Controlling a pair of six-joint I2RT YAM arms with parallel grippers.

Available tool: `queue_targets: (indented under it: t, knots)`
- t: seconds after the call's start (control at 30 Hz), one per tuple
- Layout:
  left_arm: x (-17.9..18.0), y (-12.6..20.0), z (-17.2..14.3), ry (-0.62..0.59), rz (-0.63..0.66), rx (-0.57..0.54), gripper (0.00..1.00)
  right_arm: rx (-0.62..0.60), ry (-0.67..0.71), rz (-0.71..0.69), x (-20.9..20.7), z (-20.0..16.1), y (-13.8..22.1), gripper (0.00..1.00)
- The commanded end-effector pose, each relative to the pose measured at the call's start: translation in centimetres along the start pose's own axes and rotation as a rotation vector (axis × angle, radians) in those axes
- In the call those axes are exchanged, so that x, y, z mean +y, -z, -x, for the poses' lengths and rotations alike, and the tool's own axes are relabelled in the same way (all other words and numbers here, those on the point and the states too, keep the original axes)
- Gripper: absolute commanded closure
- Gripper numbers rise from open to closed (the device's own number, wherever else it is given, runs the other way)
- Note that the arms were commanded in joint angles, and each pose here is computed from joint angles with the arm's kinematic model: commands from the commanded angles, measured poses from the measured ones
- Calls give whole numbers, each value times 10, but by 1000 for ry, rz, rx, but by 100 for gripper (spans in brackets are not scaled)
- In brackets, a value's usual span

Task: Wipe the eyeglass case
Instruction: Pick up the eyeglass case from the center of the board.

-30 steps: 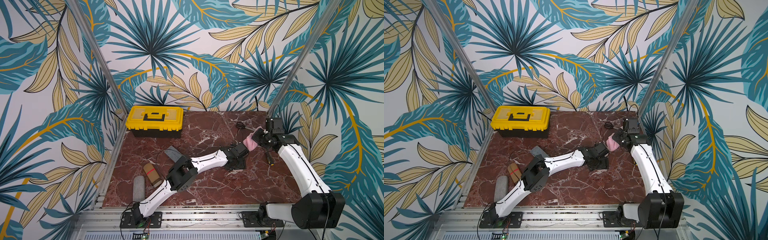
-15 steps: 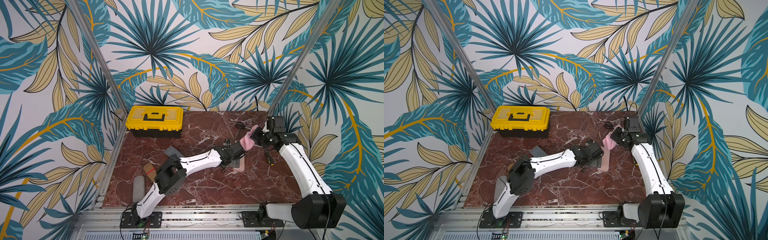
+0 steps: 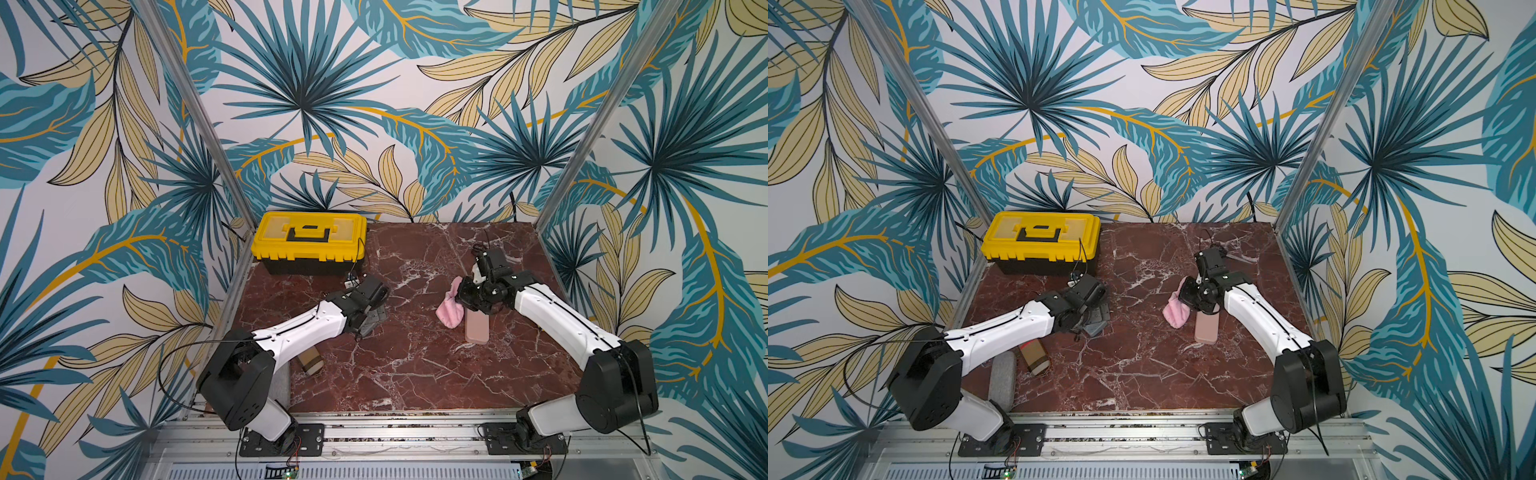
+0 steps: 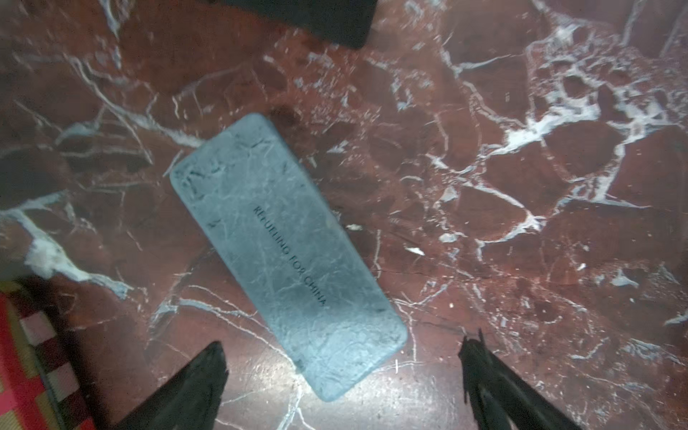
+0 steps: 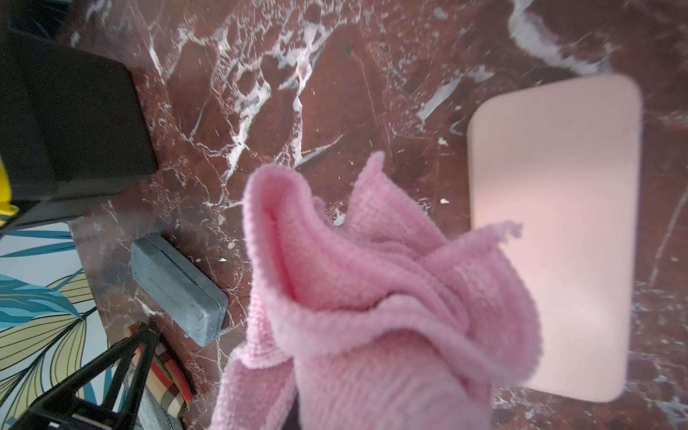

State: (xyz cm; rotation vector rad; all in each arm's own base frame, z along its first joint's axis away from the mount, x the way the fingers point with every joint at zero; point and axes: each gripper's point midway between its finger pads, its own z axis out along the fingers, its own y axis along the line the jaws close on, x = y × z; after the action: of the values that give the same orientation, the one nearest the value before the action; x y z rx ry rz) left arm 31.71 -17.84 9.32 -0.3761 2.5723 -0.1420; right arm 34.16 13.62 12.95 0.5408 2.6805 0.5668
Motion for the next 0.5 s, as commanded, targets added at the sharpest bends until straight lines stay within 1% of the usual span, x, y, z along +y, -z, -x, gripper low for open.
queue_targets:
  t: [0.0,0.1,0.2,0.3,0.37,0.47]
  knots:
    - [-16,-5,13,62,-126,-2,0,-9,7,16,12,-3,-11,100]
    - [-4,-25,12,90,-101,62,0,7,27,20,18,-10,-16,100]
    - [-5,-39,10,95,-119,105,0,8,34,15,16,-14,-17,100]
    - [-1,-39,9,93,-74,127,0,1,41,-1,12,-14,-16,100]
    - [9,-33,7,109,-30,124,0,-4,45,-6,11,-13,-16,100]
    - [19,-26,7,133,3,107,0,1,41,-9,10,-14,-21,100]
